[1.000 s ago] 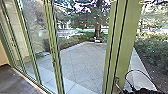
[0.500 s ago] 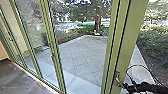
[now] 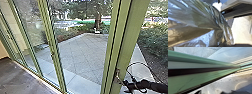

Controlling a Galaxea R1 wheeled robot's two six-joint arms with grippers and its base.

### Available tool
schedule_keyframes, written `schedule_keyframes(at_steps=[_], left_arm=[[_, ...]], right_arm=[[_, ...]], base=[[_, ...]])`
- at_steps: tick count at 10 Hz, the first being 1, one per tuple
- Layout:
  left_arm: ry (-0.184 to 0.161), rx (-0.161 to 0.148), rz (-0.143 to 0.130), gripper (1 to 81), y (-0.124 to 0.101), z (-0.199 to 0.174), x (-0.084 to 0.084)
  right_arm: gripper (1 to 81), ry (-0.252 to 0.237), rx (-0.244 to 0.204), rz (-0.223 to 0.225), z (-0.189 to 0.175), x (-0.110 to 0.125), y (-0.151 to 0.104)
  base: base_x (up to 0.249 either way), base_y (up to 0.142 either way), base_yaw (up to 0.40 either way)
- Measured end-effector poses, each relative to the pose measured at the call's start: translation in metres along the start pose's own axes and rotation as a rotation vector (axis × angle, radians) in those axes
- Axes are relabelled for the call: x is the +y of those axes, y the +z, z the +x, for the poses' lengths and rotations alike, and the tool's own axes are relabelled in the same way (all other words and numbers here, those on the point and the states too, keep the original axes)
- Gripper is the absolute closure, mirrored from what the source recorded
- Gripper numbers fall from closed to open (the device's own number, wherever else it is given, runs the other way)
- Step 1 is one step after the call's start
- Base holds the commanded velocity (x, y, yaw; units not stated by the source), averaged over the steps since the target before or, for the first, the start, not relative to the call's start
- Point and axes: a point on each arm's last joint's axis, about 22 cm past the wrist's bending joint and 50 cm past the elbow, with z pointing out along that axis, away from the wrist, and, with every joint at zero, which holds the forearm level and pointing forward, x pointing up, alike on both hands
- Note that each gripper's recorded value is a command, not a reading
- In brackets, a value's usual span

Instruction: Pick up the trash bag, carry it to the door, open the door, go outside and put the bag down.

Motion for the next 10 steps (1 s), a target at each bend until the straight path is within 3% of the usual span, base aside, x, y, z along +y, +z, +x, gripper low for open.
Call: schedule_keyframes(at_steps=[6,10], left_arm=[[-0.011,-0.024,0.014,81.1,-0.005,-0.020,-0.011],[-0.016,-0.033,0.010,81.1,-0.005,-0.025,-0.008]], right_arm=[[1.0,-0.051,-0.023,-0.042,0.003,-0.005,-0.006],[1.0,-0.071,-0.021,-0.059,0.010,-0.008,-0.009]], base=[[0.000,0.000,0.000],[0.000,0.000,0.000]])
